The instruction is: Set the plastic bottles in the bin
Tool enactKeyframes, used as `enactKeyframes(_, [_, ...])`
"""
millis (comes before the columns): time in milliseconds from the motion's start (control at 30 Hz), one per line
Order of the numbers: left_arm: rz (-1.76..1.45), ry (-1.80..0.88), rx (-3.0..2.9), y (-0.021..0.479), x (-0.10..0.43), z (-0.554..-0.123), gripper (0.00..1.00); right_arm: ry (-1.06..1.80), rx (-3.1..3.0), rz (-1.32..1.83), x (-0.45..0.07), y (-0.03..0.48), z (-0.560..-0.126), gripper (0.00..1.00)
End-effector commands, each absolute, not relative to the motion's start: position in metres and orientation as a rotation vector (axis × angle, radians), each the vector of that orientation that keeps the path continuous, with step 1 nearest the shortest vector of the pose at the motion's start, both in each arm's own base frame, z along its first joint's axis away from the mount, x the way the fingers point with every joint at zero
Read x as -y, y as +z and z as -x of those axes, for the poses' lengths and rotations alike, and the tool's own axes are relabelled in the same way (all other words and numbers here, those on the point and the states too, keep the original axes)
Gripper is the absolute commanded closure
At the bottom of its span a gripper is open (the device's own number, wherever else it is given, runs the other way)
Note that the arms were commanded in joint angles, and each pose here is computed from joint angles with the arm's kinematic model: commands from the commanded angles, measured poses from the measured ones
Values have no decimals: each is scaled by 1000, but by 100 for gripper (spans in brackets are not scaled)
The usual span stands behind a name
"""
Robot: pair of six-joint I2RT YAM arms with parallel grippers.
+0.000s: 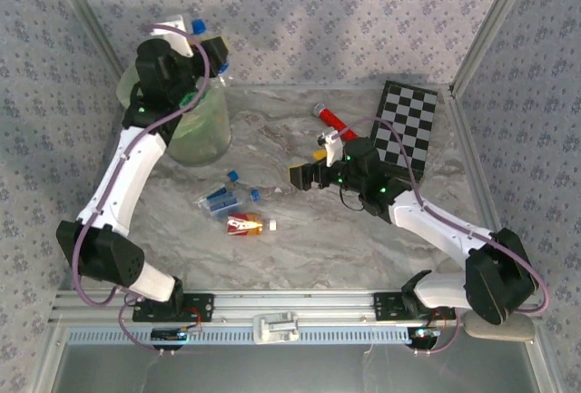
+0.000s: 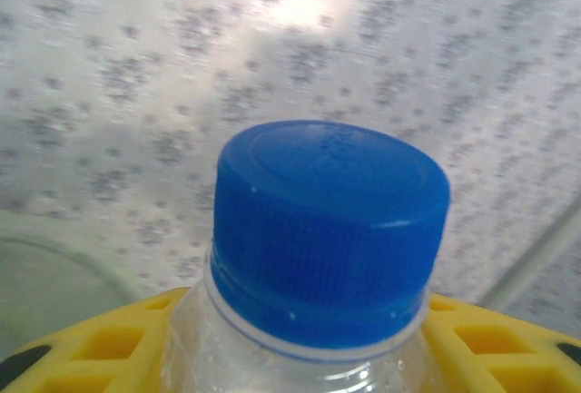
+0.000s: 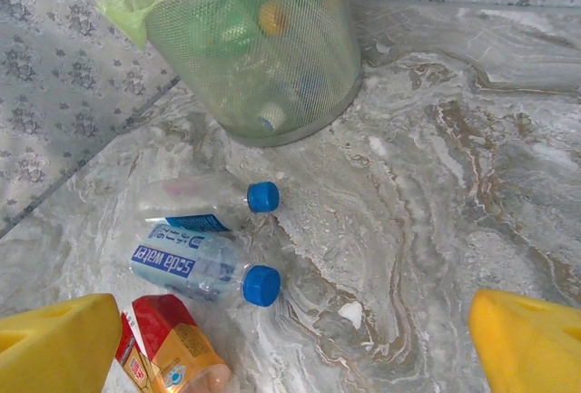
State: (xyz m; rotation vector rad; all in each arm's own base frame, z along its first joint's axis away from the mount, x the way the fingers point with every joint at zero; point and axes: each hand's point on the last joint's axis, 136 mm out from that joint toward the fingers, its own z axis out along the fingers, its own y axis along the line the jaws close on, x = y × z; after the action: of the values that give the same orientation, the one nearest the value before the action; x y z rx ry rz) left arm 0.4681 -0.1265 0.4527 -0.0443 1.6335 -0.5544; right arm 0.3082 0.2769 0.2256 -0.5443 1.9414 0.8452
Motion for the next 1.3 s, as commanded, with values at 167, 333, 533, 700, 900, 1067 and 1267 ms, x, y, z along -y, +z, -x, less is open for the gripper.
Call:
enactKeyframes(167, [174,-367,-1667,448,52,-497,56,767,-1955,509,-261,226,-312,0])
enactKeyframes(333, [266,-398,-1740,413,36,-522,55,765,-1955,504,-260,231,-312,0])
enactKeyframes(533, [303,-463,-1827,380,41,-544,52,743,-1962,496,-255,232,-310,0])
enactKeyframes(700, [309,-502,-1876,373,48,-552,31,732,-1956,494,-253,234,-310,0])
enactKeyframes(900, [288,-500,-1831,399,47,-538,4,728,-1955,492,-253,233,-311,0])
enactKeyframes(1067, [262,-499,-1767,428,47,-514,0,729,-1954,491,-254,233,-314,0])
enactKeyframes(1267, [137,-546,-1759,437,74,-470,0,742,-1960,494,-258,232,-317,0])
